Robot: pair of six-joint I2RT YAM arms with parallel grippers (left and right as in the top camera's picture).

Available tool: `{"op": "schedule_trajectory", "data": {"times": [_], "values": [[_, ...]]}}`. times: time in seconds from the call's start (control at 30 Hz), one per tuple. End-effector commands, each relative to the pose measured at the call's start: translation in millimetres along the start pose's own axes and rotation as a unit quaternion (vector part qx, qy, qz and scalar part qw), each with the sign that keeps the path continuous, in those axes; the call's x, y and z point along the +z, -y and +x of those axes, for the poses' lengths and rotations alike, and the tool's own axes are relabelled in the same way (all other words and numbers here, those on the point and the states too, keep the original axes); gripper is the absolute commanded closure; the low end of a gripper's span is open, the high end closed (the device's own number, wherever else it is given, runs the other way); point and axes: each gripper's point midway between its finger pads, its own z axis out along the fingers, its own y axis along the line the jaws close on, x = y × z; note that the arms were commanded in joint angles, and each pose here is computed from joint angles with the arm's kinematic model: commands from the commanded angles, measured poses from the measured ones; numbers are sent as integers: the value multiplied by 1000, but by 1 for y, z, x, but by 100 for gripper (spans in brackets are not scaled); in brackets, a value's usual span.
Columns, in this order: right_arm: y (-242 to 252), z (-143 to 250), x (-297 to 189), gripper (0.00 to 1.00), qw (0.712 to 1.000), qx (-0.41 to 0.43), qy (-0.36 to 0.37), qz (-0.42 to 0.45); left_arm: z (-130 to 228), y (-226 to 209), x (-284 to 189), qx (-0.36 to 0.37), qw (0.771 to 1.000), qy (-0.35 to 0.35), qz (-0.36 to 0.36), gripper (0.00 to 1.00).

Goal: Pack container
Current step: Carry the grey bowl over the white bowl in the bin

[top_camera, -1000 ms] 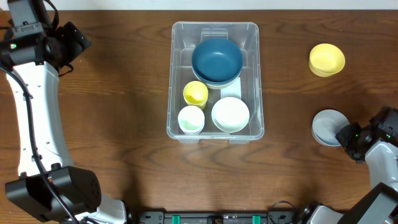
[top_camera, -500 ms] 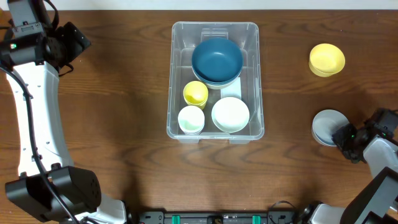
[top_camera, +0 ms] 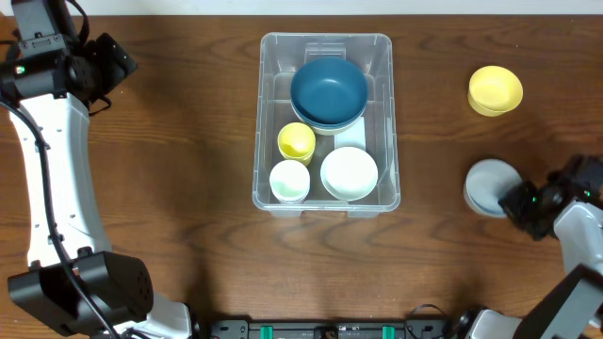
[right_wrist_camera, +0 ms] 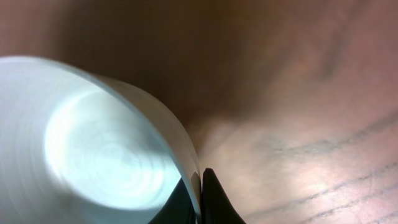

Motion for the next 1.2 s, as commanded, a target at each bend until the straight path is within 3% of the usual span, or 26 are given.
{"op": "schedule_trajectory", "data": {"times": [0.0,0.27,0.5,0.73,1.17], "values": [[-55,-21,-43,98,994,-81,47,-50,-4,-3,-1,3,1000,5,-6,2],[-192,-7,-143,99,950,-263,101,-133,-4,-3,-1,3,1000,5,-6,2],[-273,44,-203,99,895,-373,161,-184,-4,-3,-1,3,1000,5,-6,2],[-297,105,-177,99,868,-453,134,-151,-4,-3,-1,3,1000,5,-6,2],[-289,138,-87,99,874,-481,33,-54,-4,-3,-1,3,1000,5,-6,2]]}}
